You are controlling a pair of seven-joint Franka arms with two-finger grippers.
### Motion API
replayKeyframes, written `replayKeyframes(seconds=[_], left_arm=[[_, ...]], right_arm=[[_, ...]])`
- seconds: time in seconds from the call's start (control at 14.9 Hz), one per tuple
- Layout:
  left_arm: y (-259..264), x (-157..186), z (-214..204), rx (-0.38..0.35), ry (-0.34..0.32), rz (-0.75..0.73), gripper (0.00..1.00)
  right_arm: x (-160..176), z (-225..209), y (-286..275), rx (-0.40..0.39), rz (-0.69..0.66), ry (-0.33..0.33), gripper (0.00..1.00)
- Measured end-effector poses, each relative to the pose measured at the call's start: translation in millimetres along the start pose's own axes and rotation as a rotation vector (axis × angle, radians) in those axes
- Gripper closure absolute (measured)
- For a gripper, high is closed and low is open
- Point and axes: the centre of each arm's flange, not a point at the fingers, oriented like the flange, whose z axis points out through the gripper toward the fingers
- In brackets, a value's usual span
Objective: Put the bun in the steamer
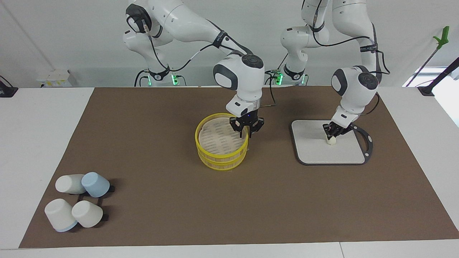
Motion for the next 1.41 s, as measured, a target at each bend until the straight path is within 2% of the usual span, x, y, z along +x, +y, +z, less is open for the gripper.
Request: replayKeyframes(seconds=[0.07, 0.13, 0.34, 0.47, 0.6, 0.74, 0.94, 1.14, 1.27, 1.41], left_arm=[[0, 1, -1, 0.000, 0.001, -0.003, 0.89], [1, 2, -2, 0.000, 0.002, -0.007, 0.89], [6, 20, -31, -0.005, -0.038, -0.019, 0.91], [16, 42, -79, -0.008, -0.073, -0.036, 0.91], [31, 58, -134, -0.020, -0.089, -0.081, 0.90], [60, 69, -186, -0.051, -0.073, -0.154, 0.90], [165, 74, -237, -0.088, -0.006, -0.282, 0.90], [305, 53, -220, -0.132, 0.025, -0.313, 0.90], [391, 38, -169, -0.157, 0.027, -0.309, 0.89], [446, 21, -104, -0.151, 0.007, -0.273, 0.85]], right_arm=[[-1, -1, -2, 0.014, 0.003, 0.000, 0.88], [-1, -1, -3, 0.017, 0.002, 0.001, 0.92], [3, -9, -1, 0.003, 0.009, -0.006, 0.92], [25, -37, 17, -0.046, 0.002, -0.030, 0.92], [67, -77, 66, -0.034, -0.011, -0.061, 0.92], [94, -111, 131, -0.065, -0.074, -0.103, 0.92], [107, -142, 206, -0.127, -0.151, -0.175, 0.92], [124, -147, 285, -0.135, -0.234, -0.211, 0.92], [130, -139, 326, -0.134, -0.234, -0.240, 0.92], [126, -126, 339, -0.133, -0.222, -0.260, 0.92]])
